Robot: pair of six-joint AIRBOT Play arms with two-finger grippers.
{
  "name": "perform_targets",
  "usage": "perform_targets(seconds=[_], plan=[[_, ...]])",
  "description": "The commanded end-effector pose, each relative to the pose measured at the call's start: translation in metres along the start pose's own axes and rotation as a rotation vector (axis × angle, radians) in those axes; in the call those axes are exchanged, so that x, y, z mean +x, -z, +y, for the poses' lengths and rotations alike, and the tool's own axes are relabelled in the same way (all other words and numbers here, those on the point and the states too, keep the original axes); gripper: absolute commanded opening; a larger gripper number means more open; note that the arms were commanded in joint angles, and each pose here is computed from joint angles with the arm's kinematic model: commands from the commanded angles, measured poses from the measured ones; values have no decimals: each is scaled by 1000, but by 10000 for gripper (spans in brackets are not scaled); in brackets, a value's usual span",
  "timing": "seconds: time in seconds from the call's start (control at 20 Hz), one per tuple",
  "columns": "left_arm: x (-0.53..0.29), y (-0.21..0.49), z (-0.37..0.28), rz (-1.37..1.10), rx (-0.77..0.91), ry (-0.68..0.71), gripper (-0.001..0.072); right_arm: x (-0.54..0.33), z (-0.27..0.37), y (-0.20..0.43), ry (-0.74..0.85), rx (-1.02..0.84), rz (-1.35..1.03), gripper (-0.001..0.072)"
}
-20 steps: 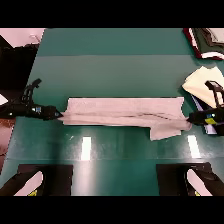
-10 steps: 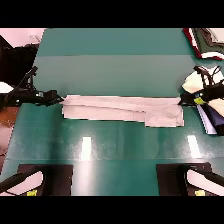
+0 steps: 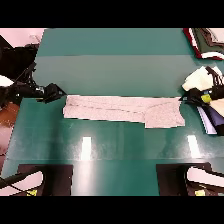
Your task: Fold the shirts.
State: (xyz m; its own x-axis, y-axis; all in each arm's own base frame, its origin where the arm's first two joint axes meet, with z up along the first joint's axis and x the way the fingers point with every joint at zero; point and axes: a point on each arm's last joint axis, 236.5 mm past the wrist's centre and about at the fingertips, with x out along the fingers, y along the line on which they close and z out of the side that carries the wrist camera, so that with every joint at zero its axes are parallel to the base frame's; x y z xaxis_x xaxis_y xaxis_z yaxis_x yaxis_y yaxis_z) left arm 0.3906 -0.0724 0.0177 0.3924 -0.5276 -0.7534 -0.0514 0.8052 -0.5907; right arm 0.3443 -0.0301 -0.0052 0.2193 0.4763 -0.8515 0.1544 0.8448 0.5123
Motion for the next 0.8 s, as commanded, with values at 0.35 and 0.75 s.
perform_targets(seconds=[0.35,0.75], plan=[[0,23,-14,101,7,40,23,22,-57,32,-78,39,-50,572],[29,46,-64,149,146,73,22,62,-33,29,-176,-7,109,570]])
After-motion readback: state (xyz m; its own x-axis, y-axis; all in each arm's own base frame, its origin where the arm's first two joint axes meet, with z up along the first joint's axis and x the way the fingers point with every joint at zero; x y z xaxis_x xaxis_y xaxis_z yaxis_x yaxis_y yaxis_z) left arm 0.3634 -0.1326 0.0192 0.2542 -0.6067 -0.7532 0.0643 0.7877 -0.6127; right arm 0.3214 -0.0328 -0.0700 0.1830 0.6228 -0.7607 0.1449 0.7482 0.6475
